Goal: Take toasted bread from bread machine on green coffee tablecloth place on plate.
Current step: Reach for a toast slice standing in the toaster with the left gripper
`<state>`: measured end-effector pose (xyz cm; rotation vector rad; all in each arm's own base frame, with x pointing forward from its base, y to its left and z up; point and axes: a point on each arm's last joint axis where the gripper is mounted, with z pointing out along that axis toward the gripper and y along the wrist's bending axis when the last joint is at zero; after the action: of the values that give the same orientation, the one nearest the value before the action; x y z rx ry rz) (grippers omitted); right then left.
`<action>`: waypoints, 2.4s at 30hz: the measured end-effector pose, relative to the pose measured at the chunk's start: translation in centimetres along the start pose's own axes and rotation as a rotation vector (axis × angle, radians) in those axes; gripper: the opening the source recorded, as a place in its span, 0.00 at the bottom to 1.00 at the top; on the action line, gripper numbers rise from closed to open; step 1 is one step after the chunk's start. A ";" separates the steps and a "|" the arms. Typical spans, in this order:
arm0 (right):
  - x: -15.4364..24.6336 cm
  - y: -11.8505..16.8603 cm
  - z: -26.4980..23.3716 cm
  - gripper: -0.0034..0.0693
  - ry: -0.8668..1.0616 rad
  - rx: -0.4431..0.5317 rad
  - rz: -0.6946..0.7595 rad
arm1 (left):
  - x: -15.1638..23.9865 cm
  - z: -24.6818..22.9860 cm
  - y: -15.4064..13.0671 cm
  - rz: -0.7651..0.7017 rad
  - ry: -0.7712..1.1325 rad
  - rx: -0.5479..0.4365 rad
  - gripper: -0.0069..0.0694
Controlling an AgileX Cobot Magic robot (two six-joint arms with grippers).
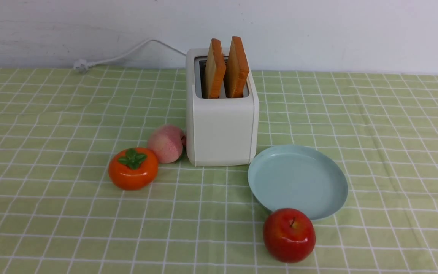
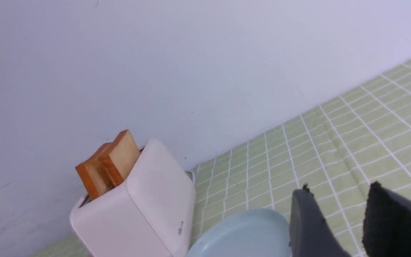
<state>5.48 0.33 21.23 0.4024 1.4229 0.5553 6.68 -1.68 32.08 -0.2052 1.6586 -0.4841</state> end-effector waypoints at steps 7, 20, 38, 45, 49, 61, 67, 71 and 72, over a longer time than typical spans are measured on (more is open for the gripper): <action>-4.4 4.8 0.1 0.22 0.254 -0.076 -0.175 | -0.4 4.3 -0.7 0.077 0.153 0.048 0.07; -11.5 12.1 2.5 0.05 0.588 -0.228 -0.526 | -0.3 13.6 -8.5 0.316 0.288 0.336 0.07; -11.6 13.4 2.3 0.06 0.577 -0.367 -0.509 | 5.3 25.7 -11.3 0.412 0.209 0.239 0.62; -11.6 13.5 2.3 0.07 0.571 -0.376 -0.494 | 7.0 29.0 -10.8 0.431 0.072 0.170 0.68; -11.6 13.6 2.3 0.07 0.568 -0.377 -0.492 | 7.8 30.7 -11.2 0.435 0.055 0.163 0.68; -11.7 13.6 2.3 0.08 0.566 -0.378 -0.491 | 8.2 34.9 -9.9 0.426 0.036 0.104 0.66; -11.7 13.6 2.3 0.08 0.566 -0.378 -0.491 | 8.4 35.1 -9.8 0.438 0.039 0.107 0.60; -11.7 13.6 2.3 0.08 0.566 -0.378 -0.491 | 8.2 35.1 -9.9 0.454 0.011 0.115 0.55; -11.7 13.6 2.3 0.08 0.566 -0.378 -0.491 | 8.1 35.1 -10.0 0.455 -0.001 0.114 0.55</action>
<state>5.47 4.68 38.74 -0.4357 1.8267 0.5359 38.39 -20.66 26.29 0.2533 1.6080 -0.2295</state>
